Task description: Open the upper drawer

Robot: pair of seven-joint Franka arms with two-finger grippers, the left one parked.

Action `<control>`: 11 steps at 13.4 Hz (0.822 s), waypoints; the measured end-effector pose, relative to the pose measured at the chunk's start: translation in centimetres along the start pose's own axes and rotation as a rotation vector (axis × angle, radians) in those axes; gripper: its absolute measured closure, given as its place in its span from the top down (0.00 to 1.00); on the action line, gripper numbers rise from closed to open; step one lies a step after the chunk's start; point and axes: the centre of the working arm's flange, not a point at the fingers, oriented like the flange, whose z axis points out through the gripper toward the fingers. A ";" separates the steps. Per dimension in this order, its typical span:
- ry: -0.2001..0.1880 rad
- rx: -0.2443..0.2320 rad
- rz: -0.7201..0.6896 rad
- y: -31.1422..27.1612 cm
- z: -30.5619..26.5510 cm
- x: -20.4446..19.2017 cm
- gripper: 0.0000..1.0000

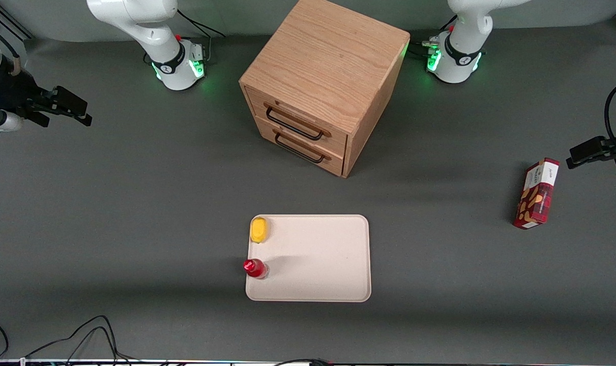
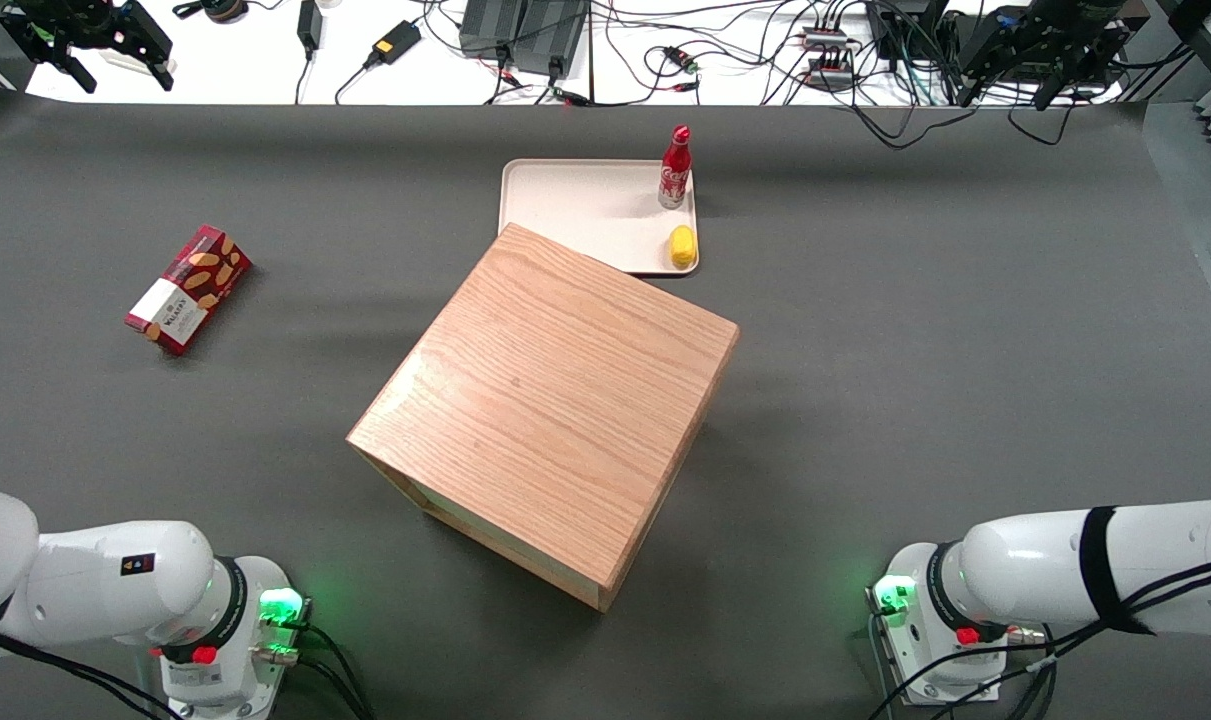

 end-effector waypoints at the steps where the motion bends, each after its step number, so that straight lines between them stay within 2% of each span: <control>1: -0.004 0.000 0.000 0.0 0.0 0.0 1.00; 7: 0.001 -0.002 -0.004 -0.1 -1.1 -0.3 1.00; 10: 0.030 0.005 -0.151 -1.7 -3.2 -0.9 1.00; 11: 0.036 0.023 -0.202 -2.6 -3.7 -1.2 1.00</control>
